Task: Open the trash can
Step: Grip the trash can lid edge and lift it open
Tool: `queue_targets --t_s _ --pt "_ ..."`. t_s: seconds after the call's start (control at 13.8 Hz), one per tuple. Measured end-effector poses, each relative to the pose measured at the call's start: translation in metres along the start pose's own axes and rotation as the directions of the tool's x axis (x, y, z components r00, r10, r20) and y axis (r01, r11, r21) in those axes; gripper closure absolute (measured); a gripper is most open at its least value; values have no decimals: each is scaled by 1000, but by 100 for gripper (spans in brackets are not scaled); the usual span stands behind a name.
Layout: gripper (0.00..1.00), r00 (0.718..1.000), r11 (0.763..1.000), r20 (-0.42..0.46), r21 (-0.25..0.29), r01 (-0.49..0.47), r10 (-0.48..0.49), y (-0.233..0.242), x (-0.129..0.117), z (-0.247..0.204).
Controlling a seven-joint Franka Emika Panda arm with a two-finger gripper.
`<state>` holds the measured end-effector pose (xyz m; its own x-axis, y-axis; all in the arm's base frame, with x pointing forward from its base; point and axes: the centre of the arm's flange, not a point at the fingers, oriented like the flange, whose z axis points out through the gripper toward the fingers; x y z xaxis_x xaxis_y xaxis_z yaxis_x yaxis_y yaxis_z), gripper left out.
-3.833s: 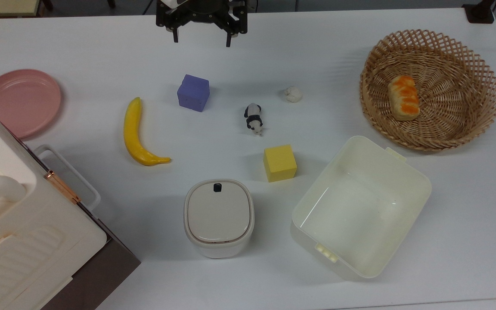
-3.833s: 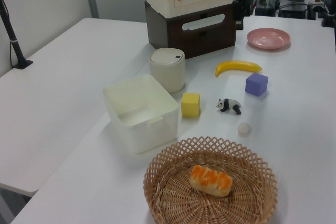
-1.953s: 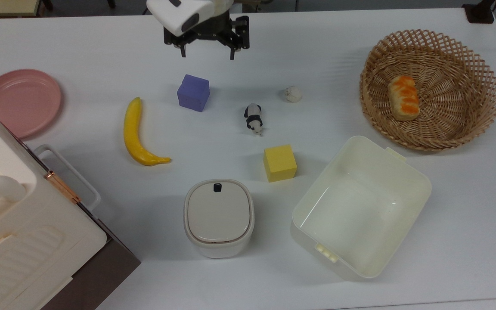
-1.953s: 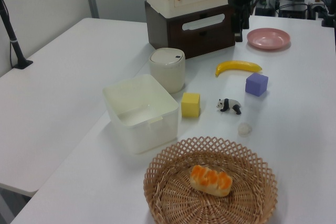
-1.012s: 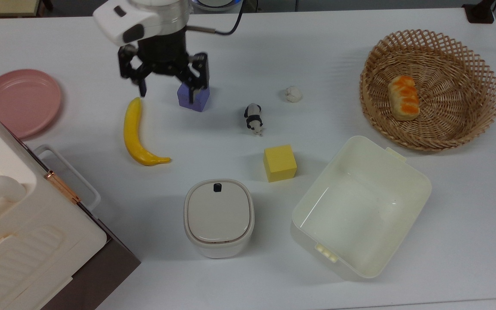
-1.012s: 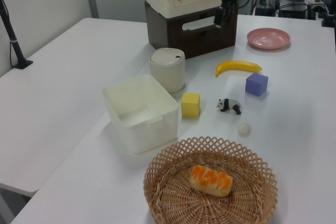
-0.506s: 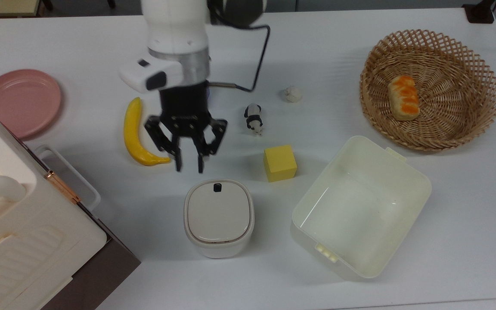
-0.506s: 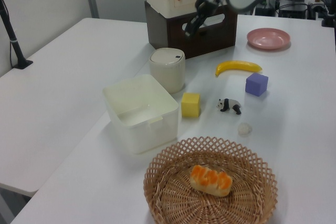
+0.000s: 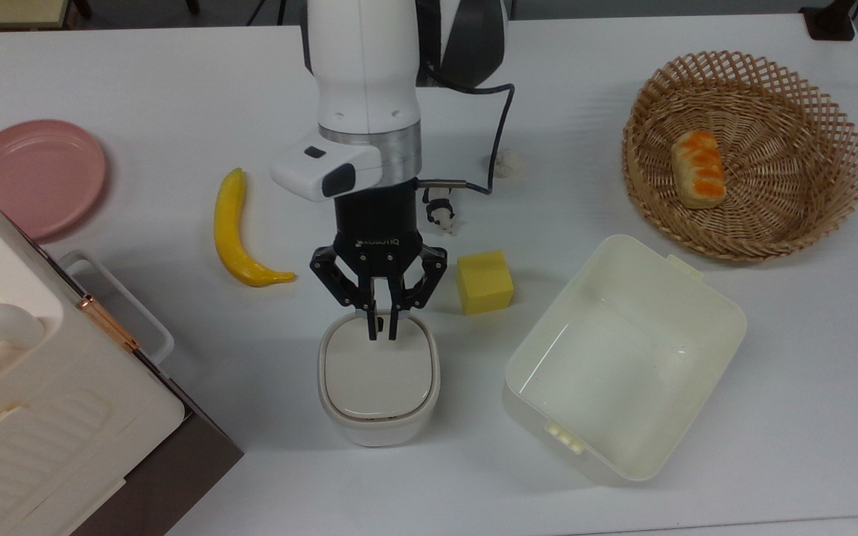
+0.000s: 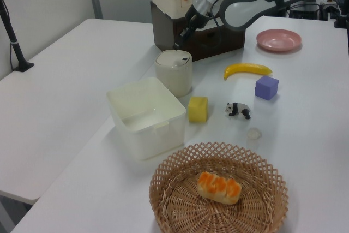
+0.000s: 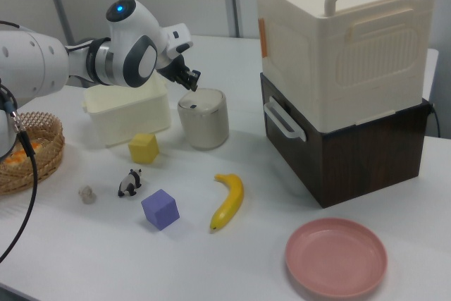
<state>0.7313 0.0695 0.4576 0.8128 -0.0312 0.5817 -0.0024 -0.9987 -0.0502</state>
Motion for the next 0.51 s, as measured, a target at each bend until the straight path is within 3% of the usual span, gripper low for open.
queue_targets --t_s 0.51 --pt "81 999 1000 48 -6 11 -10 0 -17 32"
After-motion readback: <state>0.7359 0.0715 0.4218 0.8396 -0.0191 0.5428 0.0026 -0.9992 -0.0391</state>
